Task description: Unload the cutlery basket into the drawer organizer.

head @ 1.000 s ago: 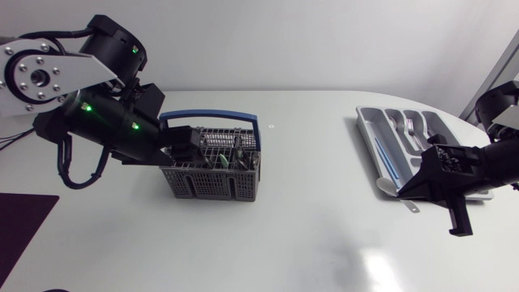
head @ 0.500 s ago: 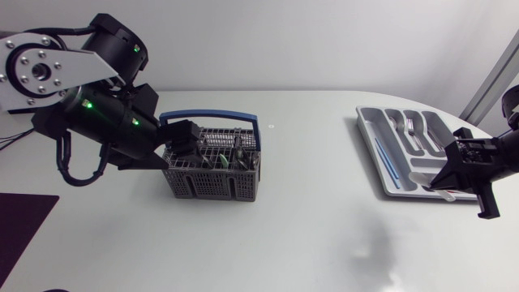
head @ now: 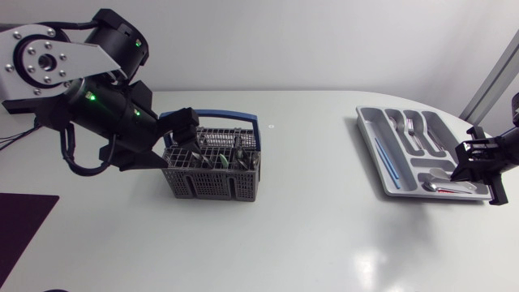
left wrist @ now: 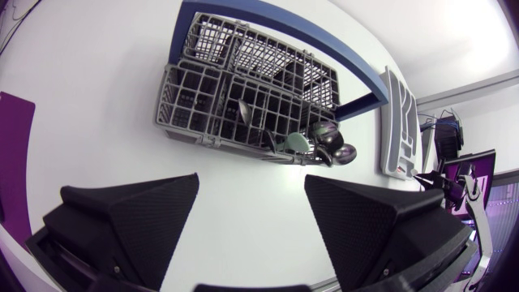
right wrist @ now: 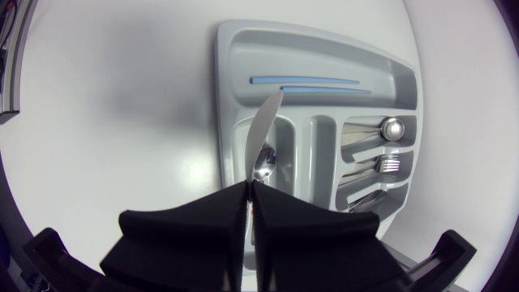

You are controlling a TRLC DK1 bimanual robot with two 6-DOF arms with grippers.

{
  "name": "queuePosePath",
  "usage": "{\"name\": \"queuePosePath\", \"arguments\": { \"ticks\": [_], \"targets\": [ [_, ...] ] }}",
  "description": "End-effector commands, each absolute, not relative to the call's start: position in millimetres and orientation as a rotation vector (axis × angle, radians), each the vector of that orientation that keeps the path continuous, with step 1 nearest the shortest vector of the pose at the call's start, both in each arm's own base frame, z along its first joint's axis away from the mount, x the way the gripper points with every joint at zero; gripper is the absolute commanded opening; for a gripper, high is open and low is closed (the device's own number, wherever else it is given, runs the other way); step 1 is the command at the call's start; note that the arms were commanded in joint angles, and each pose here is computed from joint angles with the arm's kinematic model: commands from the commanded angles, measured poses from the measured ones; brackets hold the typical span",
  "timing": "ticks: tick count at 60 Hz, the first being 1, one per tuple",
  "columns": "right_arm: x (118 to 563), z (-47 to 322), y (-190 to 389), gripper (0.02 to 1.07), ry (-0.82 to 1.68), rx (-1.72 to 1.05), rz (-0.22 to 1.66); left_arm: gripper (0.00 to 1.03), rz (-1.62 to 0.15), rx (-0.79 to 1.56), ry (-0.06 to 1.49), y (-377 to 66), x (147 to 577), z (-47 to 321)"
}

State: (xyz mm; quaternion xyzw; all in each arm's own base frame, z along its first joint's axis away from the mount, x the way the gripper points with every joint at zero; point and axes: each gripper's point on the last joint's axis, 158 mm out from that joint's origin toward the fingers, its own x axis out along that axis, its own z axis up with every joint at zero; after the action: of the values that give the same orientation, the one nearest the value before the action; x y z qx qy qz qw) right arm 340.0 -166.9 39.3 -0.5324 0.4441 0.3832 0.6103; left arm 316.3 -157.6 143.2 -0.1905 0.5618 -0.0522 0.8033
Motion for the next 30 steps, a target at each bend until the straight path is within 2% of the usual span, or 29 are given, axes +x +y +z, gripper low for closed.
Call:
{"name": "queuePosePath", "arguments": {
  "ticks": [1, 25, 27, 30],
  "targets": [
    [345, 28, -179, 0.07, 1.046, -1.269, 0.903, 0.91, -0.070, -0.459, 1.205, -157, 323, 147],
    [358, 4, -216, 0.09, 1.158, -1.405, 0.841, 0.91, -0.016, -0.521, 1.246, -163, 316, 135],
    [357, 2, -219, 0.13, 1.168, -1.406, 0.836, 0.91, -0.016, -0.521, 1.248, -164, 315, 134],
    [357, -1, -223, 0.31, 1.180, -1.414, 0.822, 0.91, -0.016, -0.522, 1.252, -166, 314, 134]
  ]
}}
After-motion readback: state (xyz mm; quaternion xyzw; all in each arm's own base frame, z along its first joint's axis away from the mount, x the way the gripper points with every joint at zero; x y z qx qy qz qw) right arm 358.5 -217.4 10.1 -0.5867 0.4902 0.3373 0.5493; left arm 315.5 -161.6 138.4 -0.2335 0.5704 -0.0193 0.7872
